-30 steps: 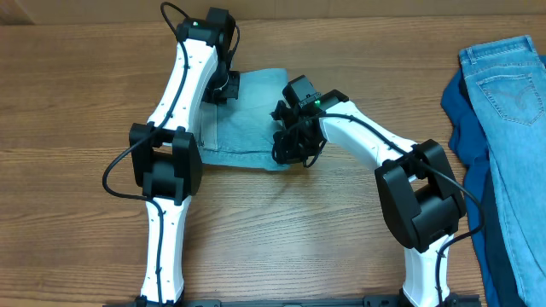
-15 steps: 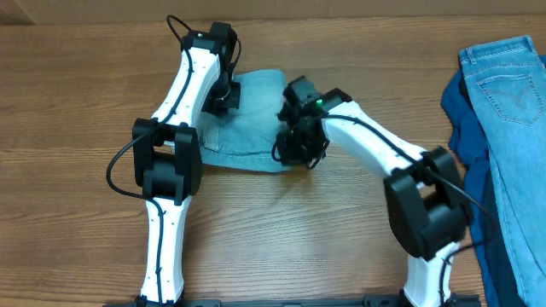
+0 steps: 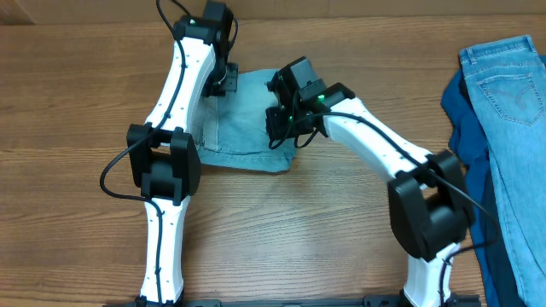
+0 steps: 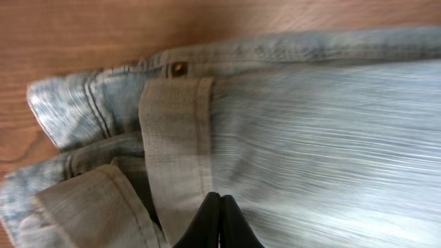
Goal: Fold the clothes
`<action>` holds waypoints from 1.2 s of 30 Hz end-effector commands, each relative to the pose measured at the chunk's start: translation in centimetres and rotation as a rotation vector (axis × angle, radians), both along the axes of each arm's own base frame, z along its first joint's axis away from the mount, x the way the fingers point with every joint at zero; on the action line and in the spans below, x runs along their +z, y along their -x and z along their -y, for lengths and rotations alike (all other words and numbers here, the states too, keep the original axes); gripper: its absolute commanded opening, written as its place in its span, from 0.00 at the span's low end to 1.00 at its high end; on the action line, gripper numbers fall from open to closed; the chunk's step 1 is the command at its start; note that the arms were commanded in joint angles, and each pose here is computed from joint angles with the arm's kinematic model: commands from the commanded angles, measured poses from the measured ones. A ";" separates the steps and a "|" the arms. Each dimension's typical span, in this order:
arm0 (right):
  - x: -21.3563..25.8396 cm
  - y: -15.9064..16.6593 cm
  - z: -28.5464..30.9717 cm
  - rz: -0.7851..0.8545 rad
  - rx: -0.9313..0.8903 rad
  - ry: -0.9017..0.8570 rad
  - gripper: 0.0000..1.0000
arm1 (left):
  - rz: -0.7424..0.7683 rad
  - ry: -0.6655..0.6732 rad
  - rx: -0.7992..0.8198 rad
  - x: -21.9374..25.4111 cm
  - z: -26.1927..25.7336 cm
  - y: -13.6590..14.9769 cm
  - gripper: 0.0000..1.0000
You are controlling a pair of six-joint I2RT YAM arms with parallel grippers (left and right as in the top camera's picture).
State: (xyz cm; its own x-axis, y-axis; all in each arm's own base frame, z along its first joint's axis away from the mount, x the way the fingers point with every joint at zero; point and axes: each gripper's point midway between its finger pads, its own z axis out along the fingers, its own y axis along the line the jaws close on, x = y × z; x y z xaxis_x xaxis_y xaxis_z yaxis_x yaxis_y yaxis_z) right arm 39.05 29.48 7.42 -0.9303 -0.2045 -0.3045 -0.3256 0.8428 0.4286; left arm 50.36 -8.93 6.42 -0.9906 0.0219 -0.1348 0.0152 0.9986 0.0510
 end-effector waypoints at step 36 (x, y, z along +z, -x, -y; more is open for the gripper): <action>-0.2 -11.5 -0.9 0.314 -0.082 0.144 0.04 | -0.049 -0.060 0.177 -1.0 -6.4 3.7 0.04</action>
State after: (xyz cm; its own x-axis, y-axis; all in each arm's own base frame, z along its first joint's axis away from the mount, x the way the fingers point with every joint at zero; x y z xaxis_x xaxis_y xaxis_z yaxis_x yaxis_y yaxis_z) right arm 48.94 31.30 9.22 -0.8112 -0.2011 -0.5491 -0.3731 0.9010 0.2213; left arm 47.59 -4.79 8.14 -0.9876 -0.0909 -0.1279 -0.0966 0.9945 0.0394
